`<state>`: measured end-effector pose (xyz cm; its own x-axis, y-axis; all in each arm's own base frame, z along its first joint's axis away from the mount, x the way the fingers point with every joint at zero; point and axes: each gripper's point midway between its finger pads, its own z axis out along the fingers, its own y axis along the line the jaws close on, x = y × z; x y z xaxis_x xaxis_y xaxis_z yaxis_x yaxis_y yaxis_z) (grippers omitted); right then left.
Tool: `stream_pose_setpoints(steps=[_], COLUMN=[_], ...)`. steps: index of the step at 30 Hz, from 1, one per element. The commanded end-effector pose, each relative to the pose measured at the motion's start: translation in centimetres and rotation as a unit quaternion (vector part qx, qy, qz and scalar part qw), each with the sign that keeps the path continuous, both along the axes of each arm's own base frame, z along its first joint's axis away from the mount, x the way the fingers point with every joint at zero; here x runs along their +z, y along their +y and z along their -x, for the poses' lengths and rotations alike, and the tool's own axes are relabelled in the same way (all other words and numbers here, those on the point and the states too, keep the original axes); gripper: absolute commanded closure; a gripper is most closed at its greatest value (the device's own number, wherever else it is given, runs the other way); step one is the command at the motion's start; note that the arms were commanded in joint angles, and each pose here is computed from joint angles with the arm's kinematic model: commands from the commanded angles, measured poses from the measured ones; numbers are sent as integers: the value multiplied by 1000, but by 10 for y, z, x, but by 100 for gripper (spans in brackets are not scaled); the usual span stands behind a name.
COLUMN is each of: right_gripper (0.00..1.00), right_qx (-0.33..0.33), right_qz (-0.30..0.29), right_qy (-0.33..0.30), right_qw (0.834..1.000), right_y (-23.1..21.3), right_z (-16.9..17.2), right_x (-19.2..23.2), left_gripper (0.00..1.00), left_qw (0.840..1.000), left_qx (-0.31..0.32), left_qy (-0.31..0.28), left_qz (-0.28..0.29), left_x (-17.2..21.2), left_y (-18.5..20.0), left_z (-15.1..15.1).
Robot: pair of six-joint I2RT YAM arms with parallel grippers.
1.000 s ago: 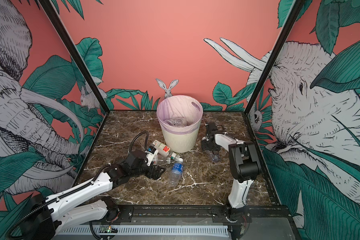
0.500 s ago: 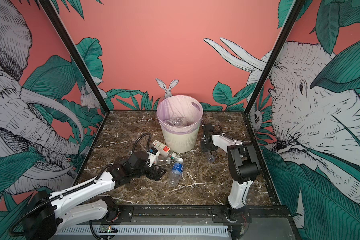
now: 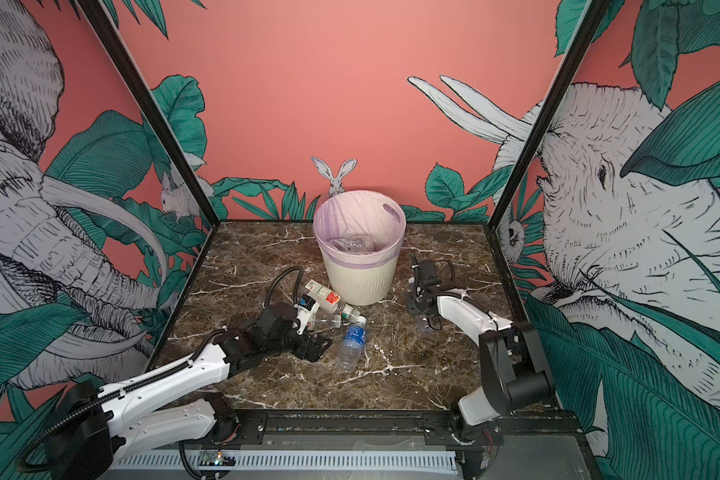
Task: Throw the plastic bottles in the bin
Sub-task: 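Lower the right gripper onto the purple-label bottle and grasp it, then lift the purple-label bottle over the bin and open the right gripper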
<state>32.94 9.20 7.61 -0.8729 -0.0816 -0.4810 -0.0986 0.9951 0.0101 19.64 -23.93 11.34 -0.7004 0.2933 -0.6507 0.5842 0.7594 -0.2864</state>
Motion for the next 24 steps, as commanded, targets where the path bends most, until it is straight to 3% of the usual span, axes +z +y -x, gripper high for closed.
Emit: stream_pose_setpoints(steps=[1,24], right_gripper=[72,73], right_qx=[-15,-8], right_qz=[-10,-77], right_qy=[-37,-160], right_qw=[999,984], right_y=[-2,-14], right_z=[5,92], right_x=[13,96], left_gripper=[0,0], left_qw=[1000,1000], left_qx=[0,-7], left_qy=[-3,-2], left_qz=[-7,-18], left_x=[0,-2], left_y=[2,-9], left_z=[1,-9])
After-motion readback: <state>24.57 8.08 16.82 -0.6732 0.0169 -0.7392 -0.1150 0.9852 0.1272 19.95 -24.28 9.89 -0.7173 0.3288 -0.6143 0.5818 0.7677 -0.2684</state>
